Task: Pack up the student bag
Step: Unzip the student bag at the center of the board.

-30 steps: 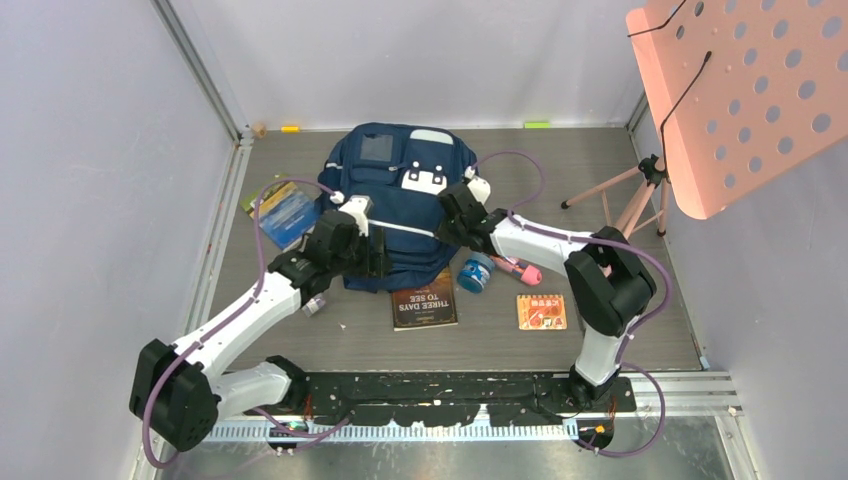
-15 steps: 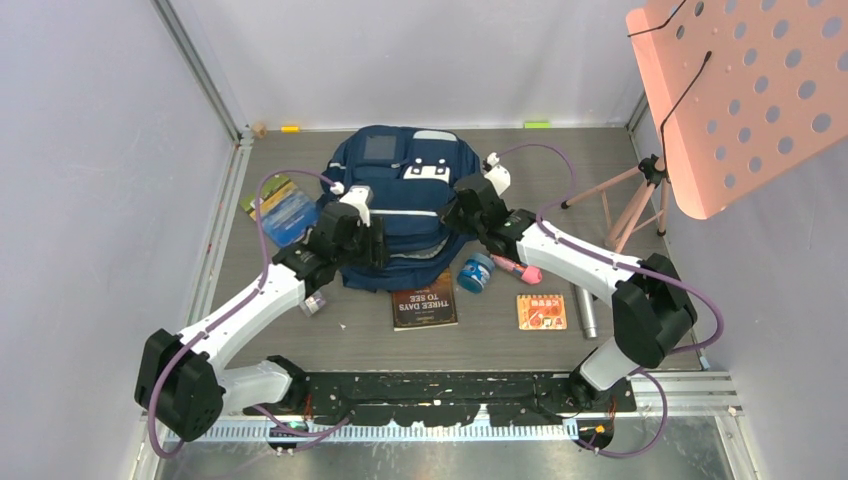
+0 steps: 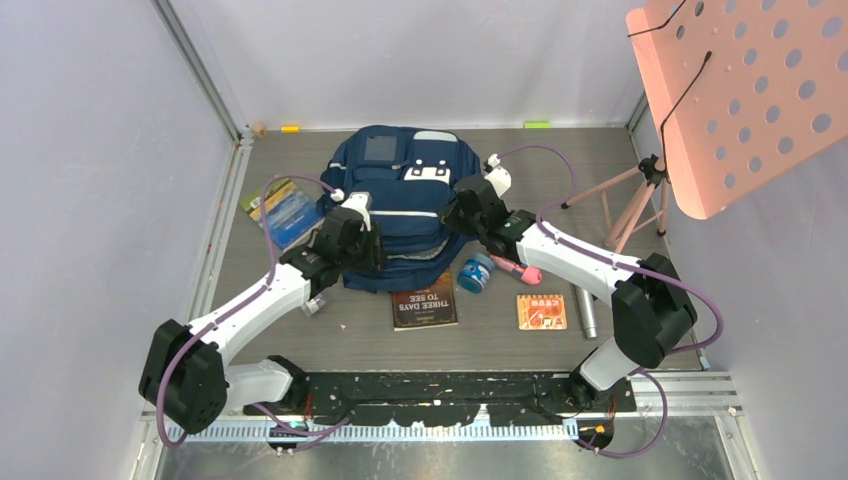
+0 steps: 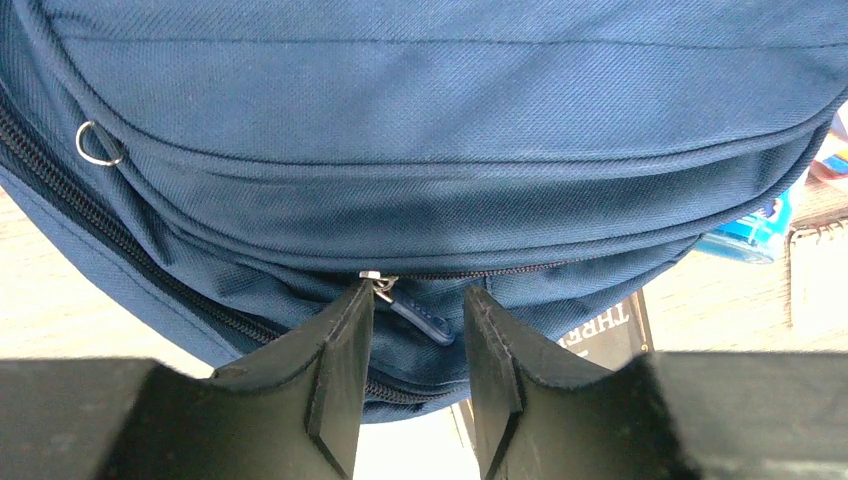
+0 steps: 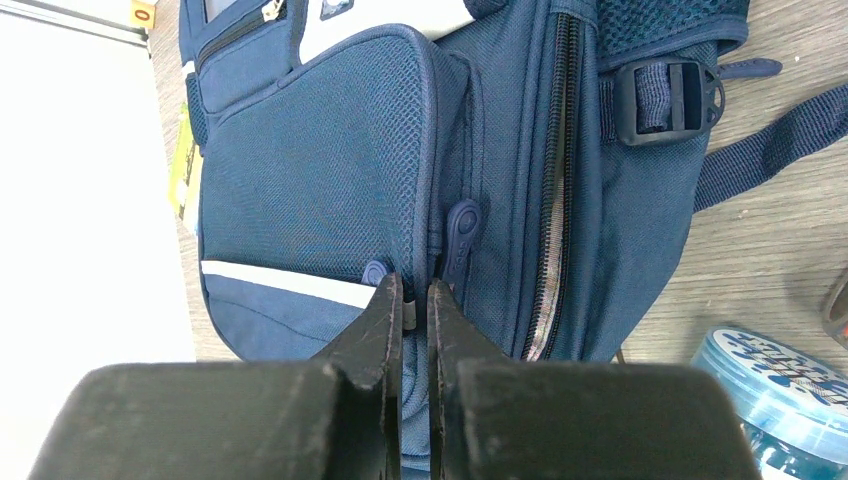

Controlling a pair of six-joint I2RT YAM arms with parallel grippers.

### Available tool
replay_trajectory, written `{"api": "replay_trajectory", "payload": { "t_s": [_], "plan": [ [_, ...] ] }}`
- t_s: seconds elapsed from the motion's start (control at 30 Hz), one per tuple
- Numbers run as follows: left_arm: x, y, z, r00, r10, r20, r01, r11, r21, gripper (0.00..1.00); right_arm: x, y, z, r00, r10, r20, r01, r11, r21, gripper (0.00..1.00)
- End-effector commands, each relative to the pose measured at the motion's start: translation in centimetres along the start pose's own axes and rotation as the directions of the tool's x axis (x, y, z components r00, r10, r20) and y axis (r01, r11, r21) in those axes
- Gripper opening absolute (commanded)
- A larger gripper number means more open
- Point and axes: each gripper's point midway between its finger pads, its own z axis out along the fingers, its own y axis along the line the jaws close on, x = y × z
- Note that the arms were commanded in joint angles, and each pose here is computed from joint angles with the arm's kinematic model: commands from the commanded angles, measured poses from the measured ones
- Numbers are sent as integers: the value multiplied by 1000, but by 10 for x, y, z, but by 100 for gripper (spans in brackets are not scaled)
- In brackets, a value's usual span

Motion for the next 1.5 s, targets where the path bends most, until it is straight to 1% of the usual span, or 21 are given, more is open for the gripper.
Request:
{"api": "replay_trajectory", "payload": {
  "t_s": [0.0, 0.13, 0.3, 0.4, 0.53, 0.73, 0.9, 1.23, 1.47],
  "plan": [
    [4, 4, -2, 999, -52, 10, 52, 998, -21, 40, -44, 38, -15, 987, 90, 131, -76, 991, -110, 0],
    [11, 6, 1, 997, -74, 0, 74, 997, -26, 41, -45, 36, -14, 987, 84, 136, -71, 992, -104, 0],
    [17, 9, 6, 996, -77, -42, 75, 996, -56, 40, -45, 35, -15, 986, 86, 140, -72, 992, -101, 0],
    [19, 3, 12, 995, -82, -59, 81, 996, -27, 29, -48, 35, -17, 985, 89, 149, -74, 992, -102, 0],
    [13, 3, 13, 995, -82, -48, 80, 996, -37, 1, -51, 33, -20, 983, 84, 165, -68, 993, -95, 0],
    [-10, 21, -5, 1000, 2, -5, -2, 991, -130, 0, -61, 21, -27, 975, 51, 215, -42, 998, -47, 0],
    [-25, 41, -21, 999, 45, 3, -44, 981, -188, 0, -73, 10, -34, 967, 30, 253, -27, 1000, -15, 0],
    [-64, 70, -37, 991, 131, 33, -119, 963, -240, 0, -76, 8, -33, 969, 16, 247, -13, 1000, -11, 0],
    [-84, 98, -26, 994, 109, 9, -102, 951, -293, 0, -70, 15, -32, 979, -19, 204, 27, 999, -40, 0]
  ]
}}
